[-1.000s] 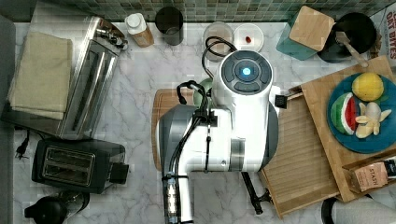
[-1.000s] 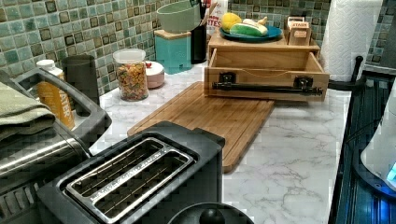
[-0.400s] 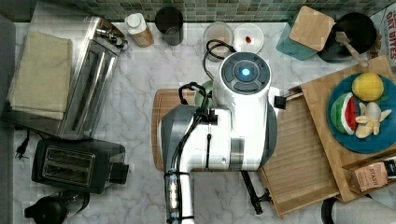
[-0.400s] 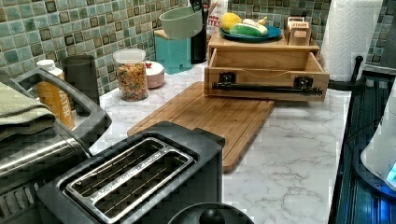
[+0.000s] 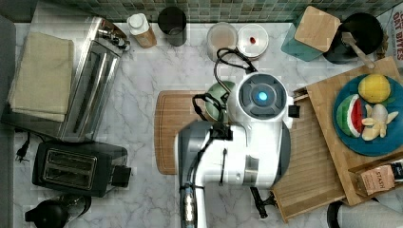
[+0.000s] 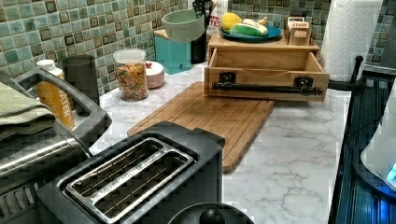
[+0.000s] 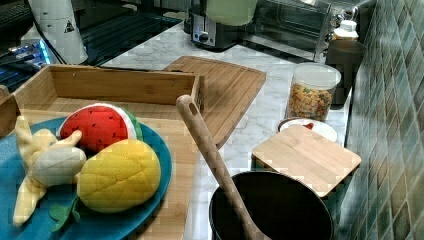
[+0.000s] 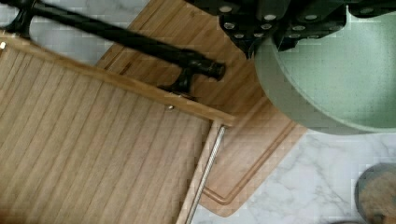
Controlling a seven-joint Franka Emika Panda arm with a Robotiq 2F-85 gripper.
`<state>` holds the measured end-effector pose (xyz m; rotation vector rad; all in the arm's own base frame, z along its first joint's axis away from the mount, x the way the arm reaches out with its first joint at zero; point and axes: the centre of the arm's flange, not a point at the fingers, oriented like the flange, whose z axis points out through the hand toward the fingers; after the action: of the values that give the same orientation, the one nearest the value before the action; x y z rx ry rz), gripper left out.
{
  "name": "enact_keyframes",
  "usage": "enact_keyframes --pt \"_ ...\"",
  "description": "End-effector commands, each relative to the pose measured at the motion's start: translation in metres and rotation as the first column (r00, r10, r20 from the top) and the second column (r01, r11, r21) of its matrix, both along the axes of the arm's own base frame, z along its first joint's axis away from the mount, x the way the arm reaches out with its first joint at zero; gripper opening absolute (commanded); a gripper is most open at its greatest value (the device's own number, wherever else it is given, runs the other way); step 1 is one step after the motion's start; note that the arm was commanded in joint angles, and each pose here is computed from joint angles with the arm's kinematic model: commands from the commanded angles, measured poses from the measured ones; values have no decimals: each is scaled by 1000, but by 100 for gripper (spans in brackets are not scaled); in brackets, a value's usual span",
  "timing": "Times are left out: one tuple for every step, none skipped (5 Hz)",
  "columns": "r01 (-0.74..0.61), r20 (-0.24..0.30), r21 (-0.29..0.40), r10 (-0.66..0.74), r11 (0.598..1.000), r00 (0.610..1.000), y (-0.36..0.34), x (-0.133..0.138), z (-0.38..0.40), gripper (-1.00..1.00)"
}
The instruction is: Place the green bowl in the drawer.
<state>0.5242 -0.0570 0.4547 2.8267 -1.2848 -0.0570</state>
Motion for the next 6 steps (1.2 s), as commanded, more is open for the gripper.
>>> enact_keyframes --pt "77 65 77 -82 994 994 -164 -75 15 -100" --pt "92 112 93 -103 991 988 -185 -92 3 -100" --pt "84 96 90 -92 992 991 -200 -100 -12 -100" --pt "57 78 68 -62 996 995 -205 -99 -37 -100" --pt "45 89 25 -47 999 995 -204 -98 -55 -100" --pt "45 86 68 -51 997 995 -231 -99 -80 -100"
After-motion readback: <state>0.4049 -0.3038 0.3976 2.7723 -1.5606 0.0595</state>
